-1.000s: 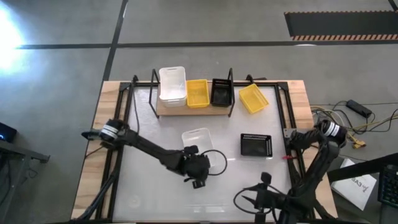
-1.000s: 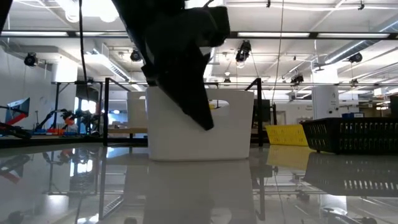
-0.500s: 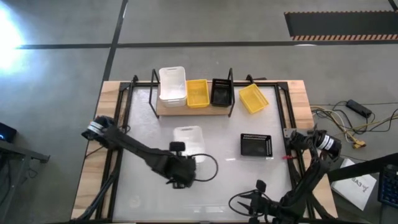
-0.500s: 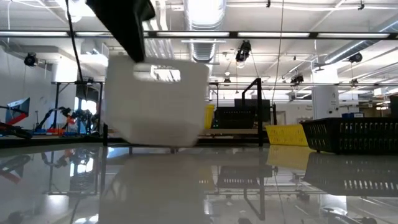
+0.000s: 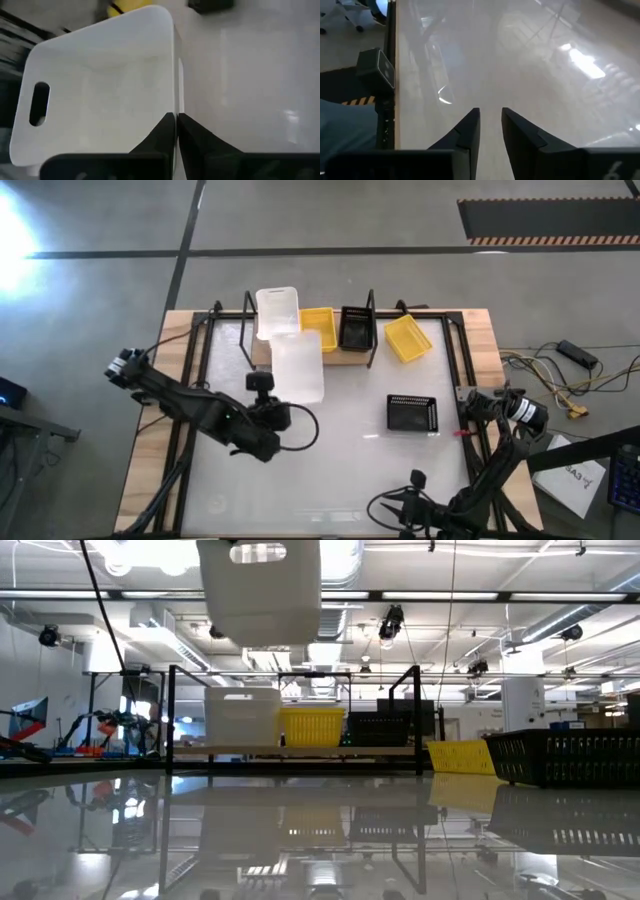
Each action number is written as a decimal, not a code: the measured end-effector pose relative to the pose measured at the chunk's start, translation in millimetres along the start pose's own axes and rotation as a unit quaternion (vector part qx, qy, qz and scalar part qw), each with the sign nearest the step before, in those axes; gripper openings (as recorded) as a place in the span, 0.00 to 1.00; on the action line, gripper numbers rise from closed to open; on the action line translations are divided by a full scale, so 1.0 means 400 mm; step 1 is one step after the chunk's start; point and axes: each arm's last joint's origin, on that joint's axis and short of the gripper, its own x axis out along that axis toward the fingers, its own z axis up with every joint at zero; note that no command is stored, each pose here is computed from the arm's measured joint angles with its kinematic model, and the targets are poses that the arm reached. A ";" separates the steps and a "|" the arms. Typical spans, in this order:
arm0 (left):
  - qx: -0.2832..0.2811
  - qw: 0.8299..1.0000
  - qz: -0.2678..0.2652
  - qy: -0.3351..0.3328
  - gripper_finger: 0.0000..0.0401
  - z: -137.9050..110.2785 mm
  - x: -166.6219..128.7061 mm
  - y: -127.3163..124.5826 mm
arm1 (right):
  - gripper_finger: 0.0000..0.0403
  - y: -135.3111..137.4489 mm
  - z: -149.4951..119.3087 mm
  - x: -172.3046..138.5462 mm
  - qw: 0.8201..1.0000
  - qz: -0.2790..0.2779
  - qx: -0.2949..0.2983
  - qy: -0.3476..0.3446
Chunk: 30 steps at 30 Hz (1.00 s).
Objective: Stack baskets on shelf by color
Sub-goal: Stack the white bin on top of the white bin on the shelf
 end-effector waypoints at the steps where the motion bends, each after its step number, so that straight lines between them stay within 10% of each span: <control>1: 0.009 1.000 0.014 -0.004 0.00 0.001 -0.001 0.009 | 0.17 0.000 0.000 0.000 1.000 -0.001 -0.005 -0.001; 18: 0.107 0.964 0.153 0.190 0.00 -0.096 0.240 0.341 | 0.15 0.002 0.003 0.000 1.000 0.000 -0.010 -0.009; 30: 0.092 0.984 0.045 0.149 0.00 -0.148 0.323 0.402 | 0.14 0.006 0.004 0.000 1.000 0.006 0.001 -0.011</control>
